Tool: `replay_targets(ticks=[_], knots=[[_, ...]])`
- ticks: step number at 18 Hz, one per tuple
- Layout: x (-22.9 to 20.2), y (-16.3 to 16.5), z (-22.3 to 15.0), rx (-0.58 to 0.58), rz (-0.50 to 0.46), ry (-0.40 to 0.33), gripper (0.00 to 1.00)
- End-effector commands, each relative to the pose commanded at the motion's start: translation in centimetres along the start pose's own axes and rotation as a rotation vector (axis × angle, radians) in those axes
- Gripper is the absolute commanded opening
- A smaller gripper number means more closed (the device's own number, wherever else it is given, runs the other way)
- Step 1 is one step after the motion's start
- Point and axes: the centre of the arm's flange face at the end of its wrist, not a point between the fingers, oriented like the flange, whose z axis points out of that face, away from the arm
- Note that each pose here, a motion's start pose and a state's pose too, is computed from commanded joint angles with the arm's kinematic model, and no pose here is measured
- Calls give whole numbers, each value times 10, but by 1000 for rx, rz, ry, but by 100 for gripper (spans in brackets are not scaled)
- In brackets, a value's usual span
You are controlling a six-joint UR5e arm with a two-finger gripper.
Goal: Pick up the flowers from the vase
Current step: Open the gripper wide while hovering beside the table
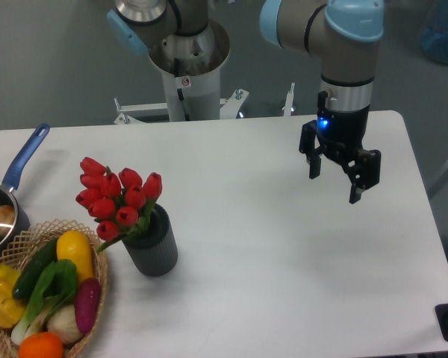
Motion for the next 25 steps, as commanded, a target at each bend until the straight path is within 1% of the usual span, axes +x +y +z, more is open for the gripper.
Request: replay_targets(ticks=[2, 4, 6, 7, 9, 13, 16, 19, 25], knots=[[-2, 4, -2, 19, -9, -5, 100], [1, 20, 3, 30, -39, 6, 100], [10, 30, 13, 85, -72, 28, 100], [11, 39, 14, 117, -95, 28, 100], [14, 35, 11, 175, -105, 25, 100], [26, 35, 12, 187, -168, 47, 100], [34, 28, 21, 218, -185, 73, 100], [36, 30, 20, 229, -193, 72, 100], [56, 12, 21, 371, -217, 98, 100]])
